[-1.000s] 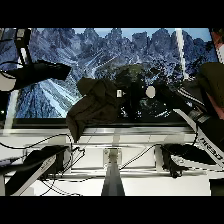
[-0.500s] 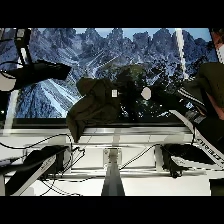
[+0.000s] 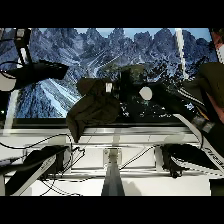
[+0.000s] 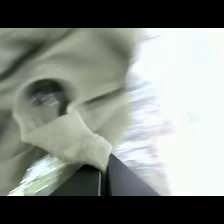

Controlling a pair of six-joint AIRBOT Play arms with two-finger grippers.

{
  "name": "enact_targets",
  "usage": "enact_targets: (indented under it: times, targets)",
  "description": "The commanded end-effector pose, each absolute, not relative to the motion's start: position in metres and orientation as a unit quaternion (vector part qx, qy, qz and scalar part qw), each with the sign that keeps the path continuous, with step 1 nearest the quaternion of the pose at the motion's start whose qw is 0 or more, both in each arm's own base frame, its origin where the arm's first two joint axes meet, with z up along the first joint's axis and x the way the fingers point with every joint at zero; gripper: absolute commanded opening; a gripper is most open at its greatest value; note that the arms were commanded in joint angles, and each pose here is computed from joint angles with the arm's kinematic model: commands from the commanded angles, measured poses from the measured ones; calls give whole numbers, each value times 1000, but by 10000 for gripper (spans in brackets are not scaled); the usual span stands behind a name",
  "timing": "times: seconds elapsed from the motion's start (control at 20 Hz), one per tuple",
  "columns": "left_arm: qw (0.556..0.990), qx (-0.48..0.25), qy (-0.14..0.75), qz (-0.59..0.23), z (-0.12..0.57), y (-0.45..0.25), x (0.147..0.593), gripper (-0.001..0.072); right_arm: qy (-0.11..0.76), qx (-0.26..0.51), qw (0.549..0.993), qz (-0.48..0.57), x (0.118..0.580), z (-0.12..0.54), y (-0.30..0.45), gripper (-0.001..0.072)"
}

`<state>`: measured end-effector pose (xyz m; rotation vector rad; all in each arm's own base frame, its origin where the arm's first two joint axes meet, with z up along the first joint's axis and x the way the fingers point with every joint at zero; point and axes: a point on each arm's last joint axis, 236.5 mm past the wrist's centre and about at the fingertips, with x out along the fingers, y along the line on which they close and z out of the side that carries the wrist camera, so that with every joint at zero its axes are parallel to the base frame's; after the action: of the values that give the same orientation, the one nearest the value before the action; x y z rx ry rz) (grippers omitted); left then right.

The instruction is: Fold the clothes and pants, and hang the long-sleeved shirts on hangers.

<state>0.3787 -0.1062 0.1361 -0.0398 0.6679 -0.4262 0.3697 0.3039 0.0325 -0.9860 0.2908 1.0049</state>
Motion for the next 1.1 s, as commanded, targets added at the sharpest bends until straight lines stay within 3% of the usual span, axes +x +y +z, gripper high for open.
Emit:
enact_targets:
  times: [0.0,0.1,0.2,0.3,0.4,0.5,0.65,0.75,0.85,1.05]
  targets:
    - [925,3,327,-194,133,-97,381,356,62,-334,883,323,424,133,266,12]
    - [926,0,336,-175,129,-89,381,355,74,-238,934,258,443,164,215,12]
    - [926,1,347,-152,124,-79,381,355,140,-110,963,203,453,161,157,11]
    - [923,-12,358,-142,116,-76,380,355,251,12,955,157,448,123,111,11]
    - [912,-36,386,-133,93,-77,376,355,379,88,913,120,424,70,74,11]
    - [892,-74,430,-115,60,-77,369,357,481,122,861,111,389,31,53,10]
    - [826,-133,534,-119,1,-96,338,369,543,147,819,115,360,14,46,10]
    - [776,-131,597,-154,-31,-116,311,507,539,148,821,116,362,15,47,10]
    - [740,-108,636,-189,-57,-129,295,508,526,154,828,114,369,18,48,11]
    - [707,-88,672,-202,-88,-133,284,508,518,159,833,113,373,21,48,11]
